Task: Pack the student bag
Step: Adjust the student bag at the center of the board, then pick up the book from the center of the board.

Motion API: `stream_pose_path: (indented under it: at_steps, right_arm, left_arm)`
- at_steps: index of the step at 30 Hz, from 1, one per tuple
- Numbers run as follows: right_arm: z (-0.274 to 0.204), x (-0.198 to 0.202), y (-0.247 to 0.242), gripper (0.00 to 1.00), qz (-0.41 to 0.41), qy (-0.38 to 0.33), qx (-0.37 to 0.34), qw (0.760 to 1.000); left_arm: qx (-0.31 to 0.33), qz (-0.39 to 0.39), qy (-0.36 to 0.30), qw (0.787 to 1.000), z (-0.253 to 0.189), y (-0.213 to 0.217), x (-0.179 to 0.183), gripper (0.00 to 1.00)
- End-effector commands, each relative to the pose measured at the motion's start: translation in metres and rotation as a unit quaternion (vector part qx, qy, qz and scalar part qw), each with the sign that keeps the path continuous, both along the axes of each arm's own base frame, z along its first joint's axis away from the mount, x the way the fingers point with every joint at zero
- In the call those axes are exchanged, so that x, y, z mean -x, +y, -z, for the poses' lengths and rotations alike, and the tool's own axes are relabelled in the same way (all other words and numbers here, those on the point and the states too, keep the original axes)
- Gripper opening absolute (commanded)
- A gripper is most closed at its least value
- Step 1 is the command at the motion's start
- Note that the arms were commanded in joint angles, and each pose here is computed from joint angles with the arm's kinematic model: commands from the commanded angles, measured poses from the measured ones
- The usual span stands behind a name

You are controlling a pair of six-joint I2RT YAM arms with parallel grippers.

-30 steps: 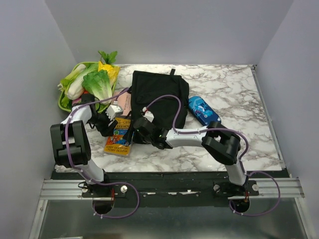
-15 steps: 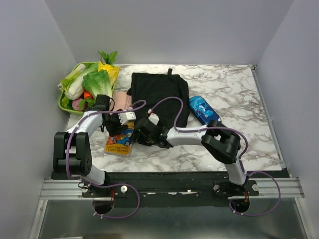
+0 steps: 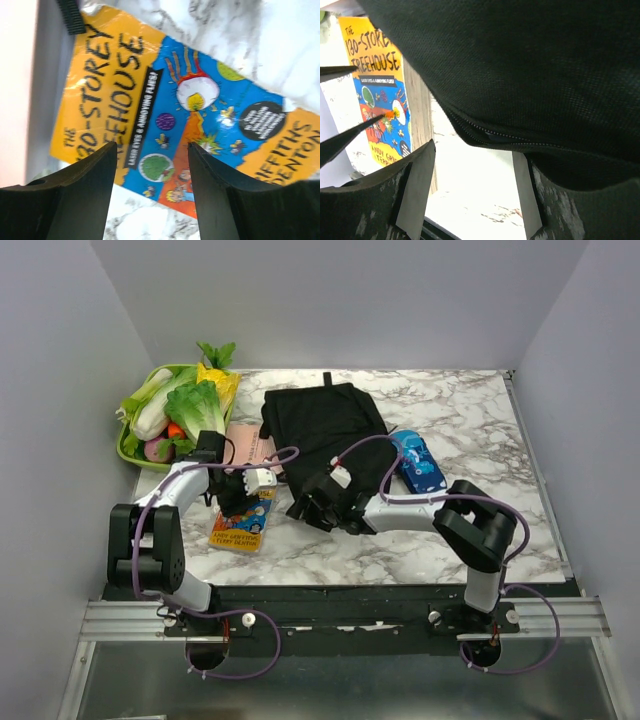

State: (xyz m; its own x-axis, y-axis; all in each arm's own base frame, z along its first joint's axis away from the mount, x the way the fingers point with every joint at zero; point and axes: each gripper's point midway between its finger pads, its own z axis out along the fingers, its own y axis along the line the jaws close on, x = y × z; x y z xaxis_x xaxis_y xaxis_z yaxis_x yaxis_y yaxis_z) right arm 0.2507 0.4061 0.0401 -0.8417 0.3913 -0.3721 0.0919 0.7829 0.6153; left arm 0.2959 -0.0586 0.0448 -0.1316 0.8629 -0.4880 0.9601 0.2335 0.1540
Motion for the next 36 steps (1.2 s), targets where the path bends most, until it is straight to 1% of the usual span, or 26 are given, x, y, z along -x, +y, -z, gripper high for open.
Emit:
stream_pose_path:
  at_steps: [1,2,4,5,8,10,13,15,19,22,25,27,30,31,32,34,36]
  right_arm:
    - [-0.006,-0.004,0.02,0.71,-0.03,-0.027,0.008,0.999]
    - [-0.013,-0.004,0.03,0.71,-0.036,-0.033,-0.001,0.999]
    - [-0.016,-0.003,0.039,0.69,-0.042,-0.039,-0.005,0.998]
    - [-0.019,0.003,0.046,0.69,-0.048,-0.045,-0.009,0.998]
    - [-0.022,0.012,0.061,0.68,-0.066,-0.049,-0.016,0.996]
    - [-0.023,0.014,0.068,0.68,-0.07,-0.052,-0.017,0.996]
    - [-0.013,0.019,0.072,0.69,-0.073,-0.038,-0.011,0.997]
    - [-0.006,0.019,0.07,0.7,-0.07,-0.033,-0.005,0.997]
    - [-0.003,0.016,0.07,0.7,-0.065,-0.035,0.002,0.997]
    - [-0.001,0.014,0.071,0.7,-0.062,-0.035,0.004,0.997]
    - [-0.004,0.012,0.075,0.71,-0.064,-0.039,0.002,0.997]
    - [-0.005,0.012,0.077,0.71,-0.065,-0.04,0.001,0.997]
    - [-0.004,0.012,0.074,0.71,-0.062,-0.037,0.001,0.997]
    - [-0.004,0.014,0.073,0.71,-0.06,-0.035,0.0,0.998]
    - [-0.005,0.014,0.071,0.71,-0.059,-0.035,-0.001,0.998]
    - [-0.004,0.016,0.069,0.71,-0.058,-0.032,0.0,0.998]
    - [-0.005,0.017,0.066,0.71,-0.056,-0.031,-0.001,0.998]
  left_arm:
    - [0.073,-0.021,0.089,0.993,-0.011,-0.011,0.021,0.67]
    - [0.08,-0.041,0.1,0.991,-0.016,-0.001,0.02,0.67]
    - [0.081,-0.062,0.098,0.99,-0.02,0.012,0.008,0.67]
    - [0.077,-0.081,0.093,0.989,-0.02,0.024,0.004,0.67]
    - [0.049,-0.109,0.084,0.989,-0.007,0.044,-0.003,0.67]
    - [0.042,-0.112,0.091,0.989,0.001,0.046,0.001,0.67]
    - [0.052,-0.116,0.102,0.987,0.008,0.043,0.004,0.68]
    - [0.057,-0.113,0.105,0.986,0.011,0.039,0.002,0.68]
    - [0.034,-0.121,0.111,0.986,0.032,0.044,-0.005,0.68]
    - [0.033,-0.128,0.112,0.985,0.038,0.044,-0.01,0.68]
    - [0.032,-0.11,0.113,0.987,0.039,0.036,-0.002,0.68]
    - [0.028,-0.083,0.111,0.99,0.039,0.025,0.006,0.68]
    - [0.047,-0.046,0.122,0.99,0.028,0.006,0.024,0.66]
    - [0.056,-0.022,0.113,0.992,0.021,0.001,0.027,0.66]
    - [0.071,-0.01,0.133,0.989,0.017,-0.007,0.04,0.66]
    - [0.077,0.011,0.142,0.987,0.012,-0.018,0.048,0.66]
    - [0.084,0.012,0.153,0.985,0.008,-0.022,0.053,0.66]
